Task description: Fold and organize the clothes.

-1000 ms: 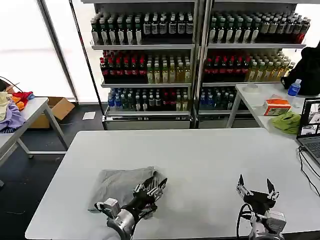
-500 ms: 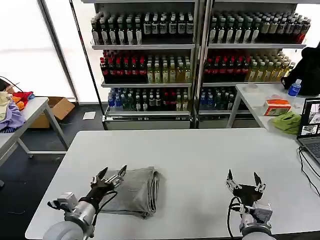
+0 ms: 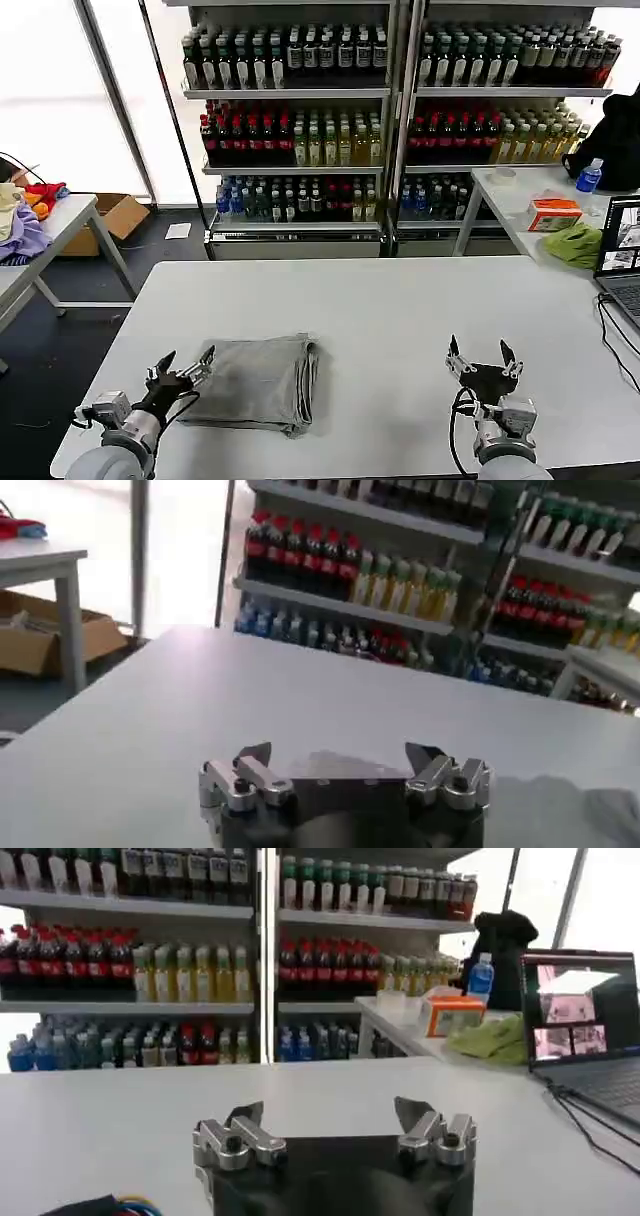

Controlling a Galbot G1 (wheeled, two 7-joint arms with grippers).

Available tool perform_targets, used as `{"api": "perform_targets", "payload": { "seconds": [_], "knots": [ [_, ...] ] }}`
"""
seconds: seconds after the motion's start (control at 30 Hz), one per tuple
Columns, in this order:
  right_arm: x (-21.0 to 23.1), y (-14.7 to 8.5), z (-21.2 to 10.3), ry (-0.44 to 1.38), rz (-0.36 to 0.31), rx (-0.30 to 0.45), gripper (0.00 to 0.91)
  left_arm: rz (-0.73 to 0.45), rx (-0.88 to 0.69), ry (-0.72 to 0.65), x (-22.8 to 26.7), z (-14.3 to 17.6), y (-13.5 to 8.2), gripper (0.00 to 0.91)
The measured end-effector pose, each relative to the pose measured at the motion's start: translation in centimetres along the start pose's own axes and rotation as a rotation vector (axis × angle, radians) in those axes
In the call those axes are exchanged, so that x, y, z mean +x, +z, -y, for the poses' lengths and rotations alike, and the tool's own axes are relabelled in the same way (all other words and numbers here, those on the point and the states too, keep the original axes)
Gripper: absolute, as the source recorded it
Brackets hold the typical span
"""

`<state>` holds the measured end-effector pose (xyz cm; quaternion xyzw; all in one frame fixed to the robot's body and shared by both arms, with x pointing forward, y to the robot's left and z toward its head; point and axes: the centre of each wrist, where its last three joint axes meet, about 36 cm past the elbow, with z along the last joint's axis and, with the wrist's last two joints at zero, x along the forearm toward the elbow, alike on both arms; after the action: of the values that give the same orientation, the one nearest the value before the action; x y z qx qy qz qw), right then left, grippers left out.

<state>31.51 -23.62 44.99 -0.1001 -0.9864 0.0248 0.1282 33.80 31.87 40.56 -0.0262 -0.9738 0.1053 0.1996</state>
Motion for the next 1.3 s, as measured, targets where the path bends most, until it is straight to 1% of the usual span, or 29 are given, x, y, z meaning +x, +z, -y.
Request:
{"api": "perform_targets", "payload": {
  "seconds": [0.27, 0.73, 0.77, 0.83, 0.87, 0.97, 1.0, 1.07, 1.1, 1.3],
  "knots": [
    [0.2, 0.1, -0.1, 0.000, 0.001, 0.002, 0.907, -0.039, -0.002, -0.002, 0.2, -0.1, 1.2, 0.907],
    [1.2, 0.1, 0.2, 0.009, 0.001, 0.007, 0.907, -0.068, -0.007, -0.003, -0.4, -0.8, 2.5, 0.907],
    [1.2, 0.1, 0.2, 0.009, 0.002, 0.007, 0.907, -0.070, -0.007, 0.000, -0.4, -0.7, 2.6, 0.887],
    [1.3, 0.1, 0.2, 0.010, 0.000, 0.006, 0.907, -0.075, -0.008, 0.006, -0.4, -0.6, 2.8, 0.786],
    [1.3, 0.1, 0.2, 0.010, 0.000, 0.007, 0.907, -0.077, -0.008, 0.009, -0.4, -0.5, 2.9, 0.715],
    [1.4, 0.3, 0.1, 0.009, -0.002, 0.007, 0.907, -0.079, -0.008, 0.015, -0.3, -0.4, 3.2, 0.232],
    [1.5, 0.3, 0.1, 0.008, -0.002, 0.007, 0.907, -0.079, -0.008, 0.017, -0.3, -0.3, 3.3, 0.111],
    [1.5, 0.4, 0.1, 0.008, -0.003, 0.007, 0.907, -0.079, -0.010, 0.024, -0.2, -0.2, 3.4, 0.020],
    [1.5, 0.3, 0.1, 0.008, -0.003, 0.007, 0.907, -0.079, -0.010, 0.025, -0.2, -0.2, 3.4, 0.000],
    [1.5, 0.2, 0.2, 0.007, 0.003, 0.009, 0.907, -0.078, -0.011, 0.027, -0.4, -0.3, 3.9, 0.000]
  ]
}}
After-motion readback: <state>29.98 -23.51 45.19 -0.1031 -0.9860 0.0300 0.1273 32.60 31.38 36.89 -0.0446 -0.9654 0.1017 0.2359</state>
